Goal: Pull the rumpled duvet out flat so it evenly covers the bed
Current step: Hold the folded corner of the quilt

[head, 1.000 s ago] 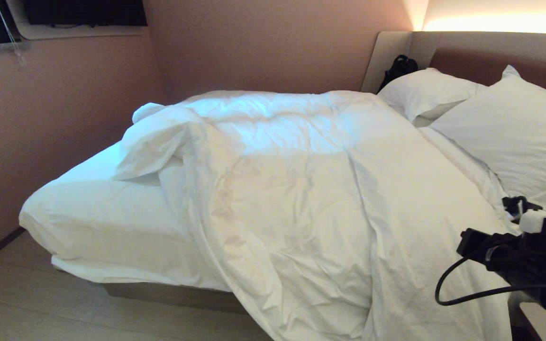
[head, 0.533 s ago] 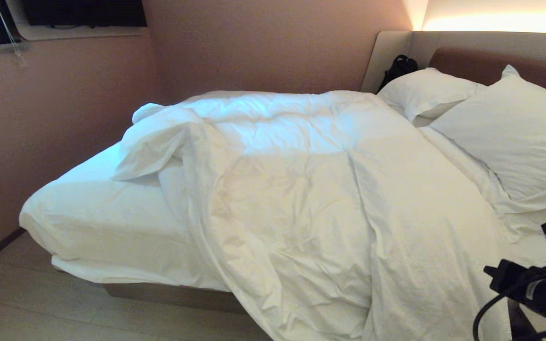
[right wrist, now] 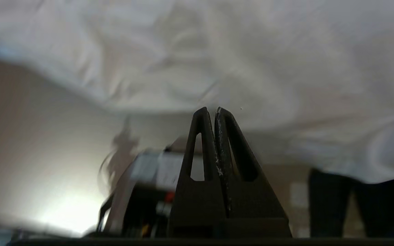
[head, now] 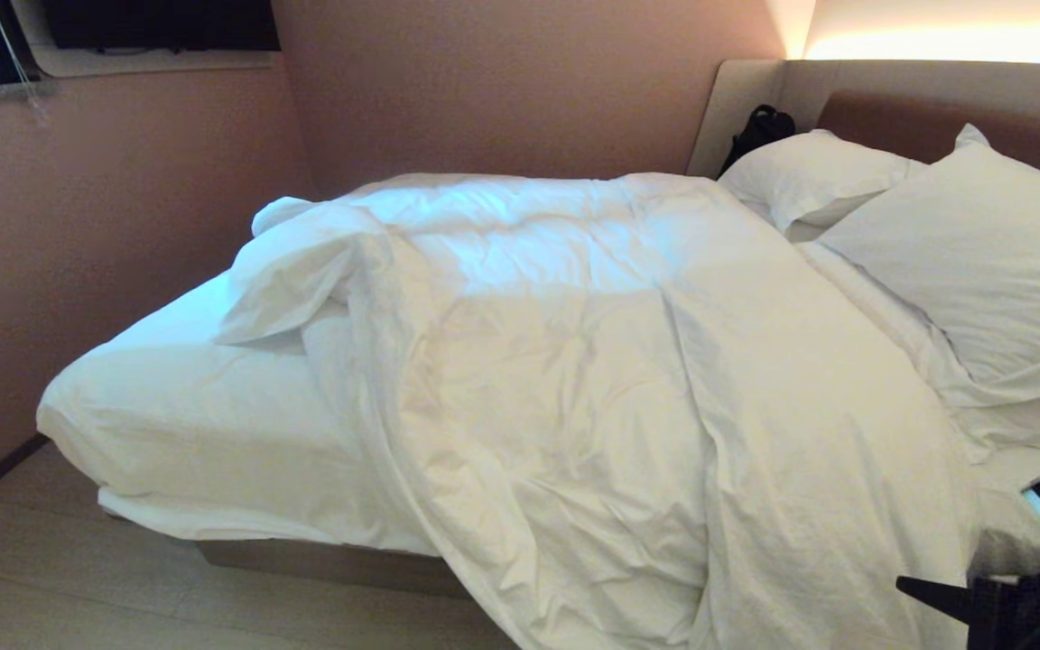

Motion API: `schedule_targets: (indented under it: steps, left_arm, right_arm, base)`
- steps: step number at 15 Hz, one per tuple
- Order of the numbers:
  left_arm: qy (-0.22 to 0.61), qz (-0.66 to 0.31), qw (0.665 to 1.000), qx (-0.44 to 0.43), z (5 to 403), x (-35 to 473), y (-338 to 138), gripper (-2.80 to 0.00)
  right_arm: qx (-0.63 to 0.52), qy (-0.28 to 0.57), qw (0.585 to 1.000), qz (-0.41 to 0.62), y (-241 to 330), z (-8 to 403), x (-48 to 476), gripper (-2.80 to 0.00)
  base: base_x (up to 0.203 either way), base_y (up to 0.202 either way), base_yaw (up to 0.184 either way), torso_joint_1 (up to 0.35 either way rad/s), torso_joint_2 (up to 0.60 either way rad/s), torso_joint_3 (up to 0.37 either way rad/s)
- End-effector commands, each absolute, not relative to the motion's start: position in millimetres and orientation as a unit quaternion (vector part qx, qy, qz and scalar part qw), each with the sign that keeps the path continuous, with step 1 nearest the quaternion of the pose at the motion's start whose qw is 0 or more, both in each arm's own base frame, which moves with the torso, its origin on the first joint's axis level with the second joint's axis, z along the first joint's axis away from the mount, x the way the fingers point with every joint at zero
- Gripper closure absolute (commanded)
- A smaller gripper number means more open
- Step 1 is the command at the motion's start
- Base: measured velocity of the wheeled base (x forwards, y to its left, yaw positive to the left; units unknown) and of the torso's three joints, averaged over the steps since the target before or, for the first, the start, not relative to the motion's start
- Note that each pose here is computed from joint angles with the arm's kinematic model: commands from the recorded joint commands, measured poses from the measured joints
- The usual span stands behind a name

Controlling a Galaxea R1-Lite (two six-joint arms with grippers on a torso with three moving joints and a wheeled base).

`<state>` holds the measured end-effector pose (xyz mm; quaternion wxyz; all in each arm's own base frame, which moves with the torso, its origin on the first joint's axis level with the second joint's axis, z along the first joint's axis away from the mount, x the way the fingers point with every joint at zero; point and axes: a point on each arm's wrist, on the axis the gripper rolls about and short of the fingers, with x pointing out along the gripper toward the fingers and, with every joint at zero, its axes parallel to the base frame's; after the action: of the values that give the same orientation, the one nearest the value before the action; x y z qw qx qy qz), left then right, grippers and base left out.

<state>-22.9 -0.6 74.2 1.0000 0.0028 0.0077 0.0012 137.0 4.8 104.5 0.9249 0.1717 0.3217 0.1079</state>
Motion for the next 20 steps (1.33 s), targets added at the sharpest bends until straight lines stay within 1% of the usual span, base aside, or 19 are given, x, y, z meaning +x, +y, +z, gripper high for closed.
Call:
schedule_targets:
  steps: [1,5,9,12,14,17,20]
  left_arm:
    - [0.008,0.001,1.0,0.003,74,-23,-1,0.0]
    - [0.008,0.001,1.0,0.003,74,-23,-1,0.0]
    - [0.008,0.001,1.0,0.003,74,-23,-1,0.0]
    - [0.008,0.002,1.0,0.003,74,-23,-1,0.0]
    - [0.008,0.001,1.0,0.003,74,-23,-1,0.0]
    - [0.008,0.002,1.0,0.003,74,-23,-1,0.0]
    - [0.008,0.002,1.0,0.003,74,-23,-1,0.0]
  right_arm:
    - [0.193,0.338,0.897,0.208,9,103,126,0.0]
    - [0.187,0.307,0.908,0.215,10,110,114,0.0]
    - [0.166,0.218,0.929,0.251,11,125,80,0.0]
    - [0.146,0.164,0.935,0.278,13,130,47,0.0]
    - [0.136,0.15,0.935,0.292,13,129,31,0.0]
    - [0.119,0.137,0.937,0.298,13,128,24,0.0]
    - [0.099,0.106,0.939,0.313,14,123,9,0.0]
  base:
    - [0.0,0.0,0.0,0.0,0.0,0.0]
    - [0.0,0.0,0.0,0.0,0.0,0.0]
    - [0.0,0.0,0.0,0.0,0.0,0.0]
    - [0.0,0.0,0.0,0.0,0.0,0.0]
    - [0.0,0.0,0.0,0.0,0.0,0.0]
    - [0.0,0.0,0.0,0.0,0.0,0.0]
    - [0.0,0.0,0.0,0.0,0.0,0.0]
